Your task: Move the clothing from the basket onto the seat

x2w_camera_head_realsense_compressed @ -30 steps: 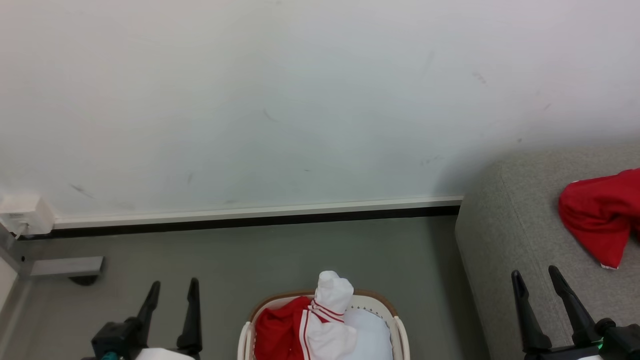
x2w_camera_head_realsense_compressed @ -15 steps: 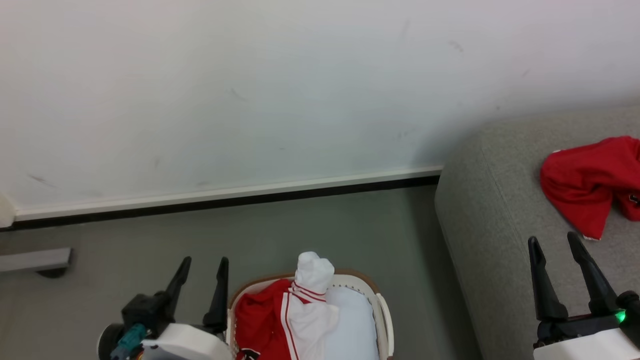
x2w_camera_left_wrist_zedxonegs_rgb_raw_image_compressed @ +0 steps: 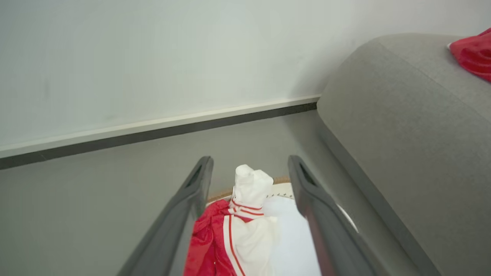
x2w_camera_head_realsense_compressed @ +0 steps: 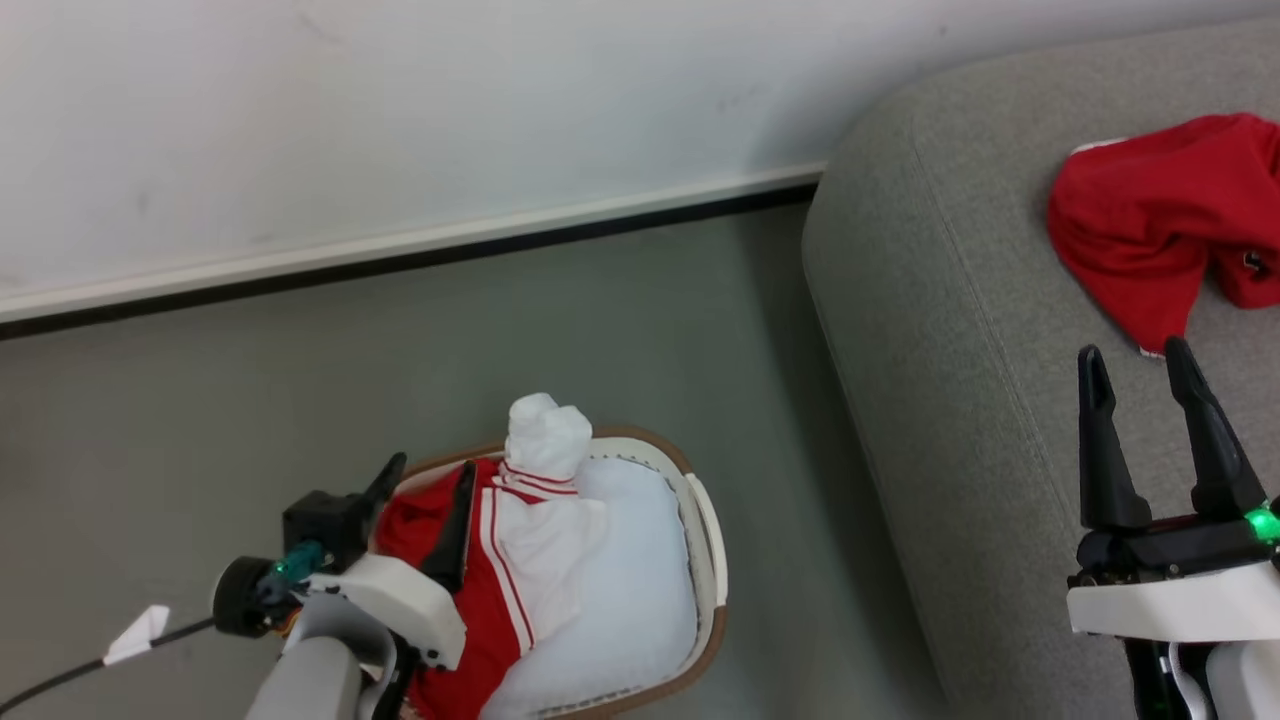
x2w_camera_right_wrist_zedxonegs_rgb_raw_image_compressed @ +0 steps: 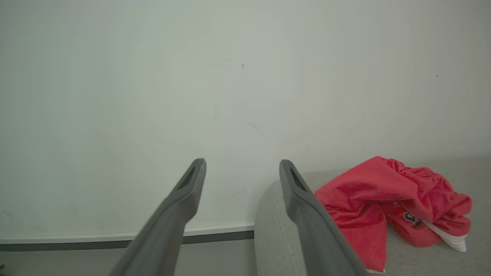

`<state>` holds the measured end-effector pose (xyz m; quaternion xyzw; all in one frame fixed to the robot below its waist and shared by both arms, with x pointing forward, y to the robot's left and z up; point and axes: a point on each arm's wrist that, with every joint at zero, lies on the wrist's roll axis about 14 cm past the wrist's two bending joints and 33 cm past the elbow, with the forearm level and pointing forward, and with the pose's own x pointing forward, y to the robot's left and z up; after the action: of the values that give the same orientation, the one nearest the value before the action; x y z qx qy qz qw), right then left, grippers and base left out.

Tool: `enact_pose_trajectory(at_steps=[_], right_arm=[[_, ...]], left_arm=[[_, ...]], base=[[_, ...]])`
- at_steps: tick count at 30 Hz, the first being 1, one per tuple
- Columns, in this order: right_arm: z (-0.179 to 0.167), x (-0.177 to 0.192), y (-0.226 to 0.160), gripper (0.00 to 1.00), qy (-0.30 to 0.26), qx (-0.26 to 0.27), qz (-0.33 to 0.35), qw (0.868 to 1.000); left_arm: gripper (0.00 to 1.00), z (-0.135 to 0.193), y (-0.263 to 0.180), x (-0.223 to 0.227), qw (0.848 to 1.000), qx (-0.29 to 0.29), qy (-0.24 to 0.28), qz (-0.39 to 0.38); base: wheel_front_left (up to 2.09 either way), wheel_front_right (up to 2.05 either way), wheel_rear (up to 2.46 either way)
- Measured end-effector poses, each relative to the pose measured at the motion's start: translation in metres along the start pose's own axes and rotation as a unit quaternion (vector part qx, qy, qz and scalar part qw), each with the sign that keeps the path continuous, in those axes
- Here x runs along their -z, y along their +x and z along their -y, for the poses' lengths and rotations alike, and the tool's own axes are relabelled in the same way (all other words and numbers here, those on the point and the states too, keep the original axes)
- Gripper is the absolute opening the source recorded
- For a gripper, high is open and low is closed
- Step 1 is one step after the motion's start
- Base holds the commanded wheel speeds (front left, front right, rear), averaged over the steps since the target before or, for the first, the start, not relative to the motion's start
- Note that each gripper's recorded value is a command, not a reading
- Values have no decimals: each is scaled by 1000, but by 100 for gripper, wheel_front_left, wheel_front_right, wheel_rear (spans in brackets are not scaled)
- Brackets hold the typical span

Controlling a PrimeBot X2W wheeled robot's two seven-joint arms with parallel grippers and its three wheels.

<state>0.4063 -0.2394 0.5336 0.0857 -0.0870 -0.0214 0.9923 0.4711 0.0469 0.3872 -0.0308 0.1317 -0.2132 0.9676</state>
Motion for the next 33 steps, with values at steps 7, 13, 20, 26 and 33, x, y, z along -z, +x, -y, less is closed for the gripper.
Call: enact_pose_trajectory(at_steps=[7, 13, 20, 26, 33], right_arm=[[4, 15, 20, 100, -2, 11, -7, 1000], [11, 27, 33, 100, -3, 25, -13, 1000], [18, 40, 42, 100, -10, 37, -22, 999], [29, 54, 43, 100, -23, 51, -39, 998], [40, 62, 45, 100, -12, 67, -45, 997]], left_arm=[[100, 0, 31, 73, 994, 26, -2, -110], [100, 9, 47, 133, 977, 54, -6, -204], [100, 9, 53, 196, 948, 70, -6, -311], [100, 9, 56, 241, 920, 85, 5, -382], [100, 14, 54, 281, 890, 106, 22, -443]], base=[[0, 0, 0], [0, 0, 0], [0, 0, 0], [0, 0, 0], [0, 0, 0]])
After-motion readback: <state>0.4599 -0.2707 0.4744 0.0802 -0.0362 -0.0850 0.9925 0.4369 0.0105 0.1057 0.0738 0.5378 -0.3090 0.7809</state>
